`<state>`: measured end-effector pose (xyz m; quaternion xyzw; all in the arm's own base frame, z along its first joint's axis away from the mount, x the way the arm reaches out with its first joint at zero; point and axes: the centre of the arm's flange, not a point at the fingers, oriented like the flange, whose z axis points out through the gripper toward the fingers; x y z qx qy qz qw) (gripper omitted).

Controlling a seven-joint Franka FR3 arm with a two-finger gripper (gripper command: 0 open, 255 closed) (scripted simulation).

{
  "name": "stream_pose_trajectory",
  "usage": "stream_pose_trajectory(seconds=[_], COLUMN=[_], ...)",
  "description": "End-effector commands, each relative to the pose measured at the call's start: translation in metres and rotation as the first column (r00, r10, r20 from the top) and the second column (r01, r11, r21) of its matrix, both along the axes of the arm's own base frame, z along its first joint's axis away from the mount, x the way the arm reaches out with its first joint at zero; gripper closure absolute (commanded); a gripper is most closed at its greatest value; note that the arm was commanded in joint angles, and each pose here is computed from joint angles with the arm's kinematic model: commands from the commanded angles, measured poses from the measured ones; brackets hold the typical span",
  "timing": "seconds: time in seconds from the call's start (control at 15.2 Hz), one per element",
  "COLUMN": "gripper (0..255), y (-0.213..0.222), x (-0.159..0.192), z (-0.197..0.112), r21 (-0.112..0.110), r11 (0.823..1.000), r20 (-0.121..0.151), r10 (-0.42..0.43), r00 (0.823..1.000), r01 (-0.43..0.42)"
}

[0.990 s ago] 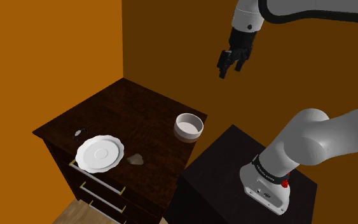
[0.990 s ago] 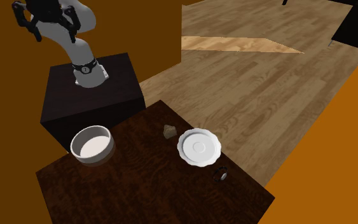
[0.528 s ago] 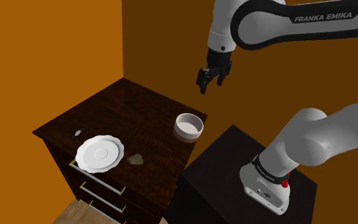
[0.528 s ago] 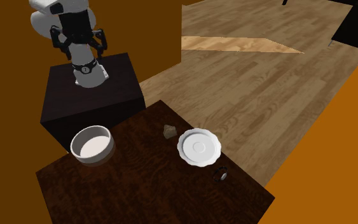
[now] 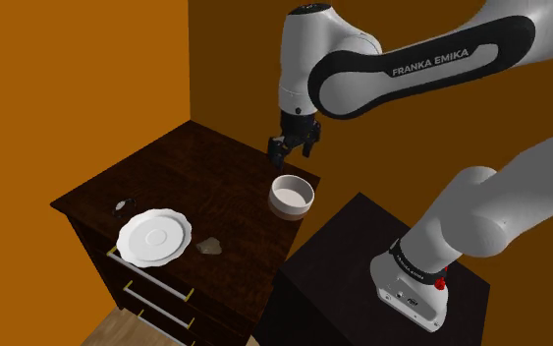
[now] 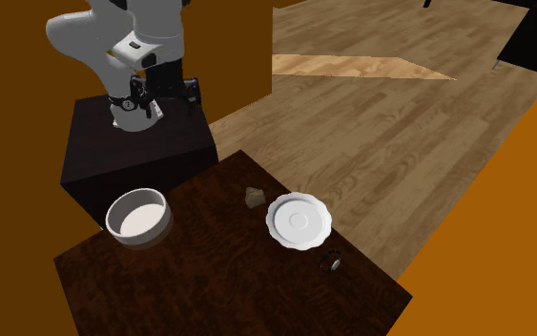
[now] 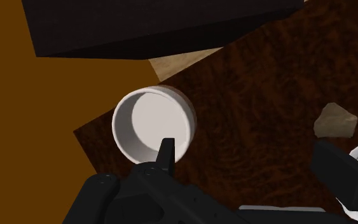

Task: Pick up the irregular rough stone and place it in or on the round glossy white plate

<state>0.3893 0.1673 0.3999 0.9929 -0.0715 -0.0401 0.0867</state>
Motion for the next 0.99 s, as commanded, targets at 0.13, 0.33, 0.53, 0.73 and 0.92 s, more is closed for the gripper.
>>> stream_pose_trajectory(seconds=[0.13, 0.33, 0.53, 0.73, 0.92], gripper=[0, 0, 0, 0, 0], y=[0.031, 0.056, 0.081, 0.107, 0.132], x=[0.015, 0.026, 0.037, 0.047, 0.058], z=[-0.039, -0.069, -0.098, -0.127, -0.157], r21=[-0.003, -0.006, -0.010, -0.013, -0.016], r11=[1.000, 1.000, 1.000, 1.000, 1.000], r20=[-0.006, -0.011, -0.016, -0.021, -0.026], r10=[0.000, 0.001, 0.001, 0.002, 0.003], r00=[1.000, 1.000, 1.000, 1.000, 1.000], r01=[0.000, -0.001, -0.002, -0.002, -0.003])
